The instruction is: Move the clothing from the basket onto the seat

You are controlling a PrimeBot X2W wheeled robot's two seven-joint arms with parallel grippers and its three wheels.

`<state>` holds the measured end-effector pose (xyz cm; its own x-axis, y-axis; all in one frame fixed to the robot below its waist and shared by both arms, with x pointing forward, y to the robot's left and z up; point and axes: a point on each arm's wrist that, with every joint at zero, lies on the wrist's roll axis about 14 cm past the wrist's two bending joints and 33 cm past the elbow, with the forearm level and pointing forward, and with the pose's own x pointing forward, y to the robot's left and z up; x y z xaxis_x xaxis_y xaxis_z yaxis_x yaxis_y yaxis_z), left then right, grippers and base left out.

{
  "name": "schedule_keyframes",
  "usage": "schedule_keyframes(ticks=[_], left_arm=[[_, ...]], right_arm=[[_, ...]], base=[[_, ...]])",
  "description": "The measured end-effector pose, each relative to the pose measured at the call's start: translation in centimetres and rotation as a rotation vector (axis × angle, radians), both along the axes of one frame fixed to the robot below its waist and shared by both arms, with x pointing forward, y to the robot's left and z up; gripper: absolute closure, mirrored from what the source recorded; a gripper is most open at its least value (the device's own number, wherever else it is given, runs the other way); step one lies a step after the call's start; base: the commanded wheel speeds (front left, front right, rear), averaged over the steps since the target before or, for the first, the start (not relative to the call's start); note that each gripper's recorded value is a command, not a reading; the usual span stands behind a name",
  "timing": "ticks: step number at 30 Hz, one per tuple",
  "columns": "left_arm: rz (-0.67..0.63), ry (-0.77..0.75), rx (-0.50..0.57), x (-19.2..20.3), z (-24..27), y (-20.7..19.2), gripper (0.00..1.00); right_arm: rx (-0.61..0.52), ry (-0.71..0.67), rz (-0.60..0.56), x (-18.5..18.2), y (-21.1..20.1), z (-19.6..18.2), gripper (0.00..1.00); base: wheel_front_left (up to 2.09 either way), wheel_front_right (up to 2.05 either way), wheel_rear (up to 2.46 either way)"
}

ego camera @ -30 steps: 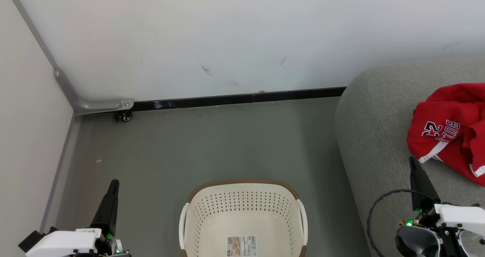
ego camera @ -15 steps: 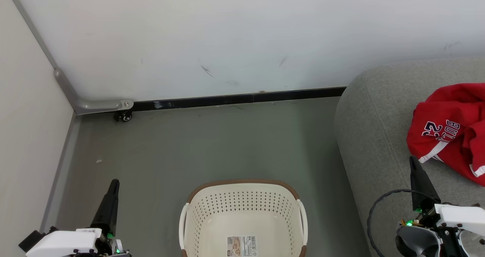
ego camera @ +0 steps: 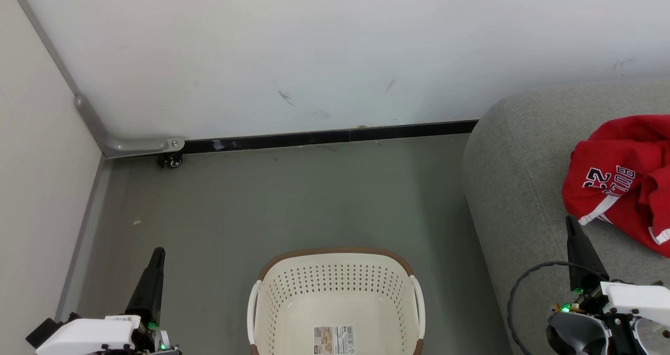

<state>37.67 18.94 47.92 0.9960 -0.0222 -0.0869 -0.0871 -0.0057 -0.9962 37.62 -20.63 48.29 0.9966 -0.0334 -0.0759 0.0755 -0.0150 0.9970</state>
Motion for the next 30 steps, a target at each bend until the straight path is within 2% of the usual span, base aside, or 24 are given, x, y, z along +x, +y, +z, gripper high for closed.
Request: schedule_keyframes(ticks=[30], left_arm=[[-0.001, -0.001, 0.000, 0.00, 0.02, -0.04, 1.00]], right_arm=[[0.000, 0.000, -0.001, -0.01, -0.03, 0.00, 1.00]], base=[[0.00, 0.00, 0.00]])
